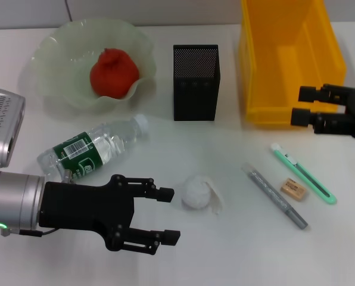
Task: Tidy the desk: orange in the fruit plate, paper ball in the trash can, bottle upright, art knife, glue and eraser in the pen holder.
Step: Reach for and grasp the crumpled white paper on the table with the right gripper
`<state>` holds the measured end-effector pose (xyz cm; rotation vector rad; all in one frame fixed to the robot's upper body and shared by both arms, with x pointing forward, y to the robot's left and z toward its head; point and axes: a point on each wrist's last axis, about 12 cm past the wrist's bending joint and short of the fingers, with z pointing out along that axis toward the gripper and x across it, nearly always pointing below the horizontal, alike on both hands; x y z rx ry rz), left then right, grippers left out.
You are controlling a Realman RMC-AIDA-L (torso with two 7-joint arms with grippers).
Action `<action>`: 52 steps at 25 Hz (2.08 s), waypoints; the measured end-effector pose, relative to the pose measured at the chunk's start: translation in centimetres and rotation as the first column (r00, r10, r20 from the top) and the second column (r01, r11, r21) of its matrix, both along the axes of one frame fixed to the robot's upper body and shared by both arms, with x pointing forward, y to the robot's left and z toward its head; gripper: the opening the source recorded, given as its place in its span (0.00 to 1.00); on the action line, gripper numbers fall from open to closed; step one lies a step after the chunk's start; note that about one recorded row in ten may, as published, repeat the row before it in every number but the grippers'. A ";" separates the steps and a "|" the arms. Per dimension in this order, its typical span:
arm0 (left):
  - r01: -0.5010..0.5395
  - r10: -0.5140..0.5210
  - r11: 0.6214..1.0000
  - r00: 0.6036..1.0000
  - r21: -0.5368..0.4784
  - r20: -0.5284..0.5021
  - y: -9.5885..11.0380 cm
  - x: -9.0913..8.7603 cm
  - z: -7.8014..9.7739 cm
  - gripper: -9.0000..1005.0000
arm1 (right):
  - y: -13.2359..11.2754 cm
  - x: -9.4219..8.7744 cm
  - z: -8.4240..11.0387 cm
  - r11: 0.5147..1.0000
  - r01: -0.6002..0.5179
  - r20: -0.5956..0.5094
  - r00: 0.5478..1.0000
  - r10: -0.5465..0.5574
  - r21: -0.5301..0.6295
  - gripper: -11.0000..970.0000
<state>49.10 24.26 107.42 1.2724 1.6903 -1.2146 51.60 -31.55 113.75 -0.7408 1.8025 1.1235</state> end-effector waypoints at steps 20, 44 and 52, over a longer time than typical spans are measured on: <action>-0.021 0.021 1.000 1.000 0.000 -0.014 0.5 -0.2 -0.2 0.77 | 4.4 3.0 0.3 0.965 -0.155 -0.164 0.979 0.121 -0.210 0.85; -0.053 0.053 0.998 0.999 0.017 0.006 0.5 0.2 -0.4 0.77 | 15.4 8.5 0.4 0.770 -0.357 -0.507 0.860 0.050 -0.529 0.85; -0.051 0.051 0.999 0.999 0.017 0.010 0.4 0.3 -0.3 0.77 | 15.9 8.3 -1.2 0.773 -0.350 -0.517 0.855 0.033 -0.529 0.85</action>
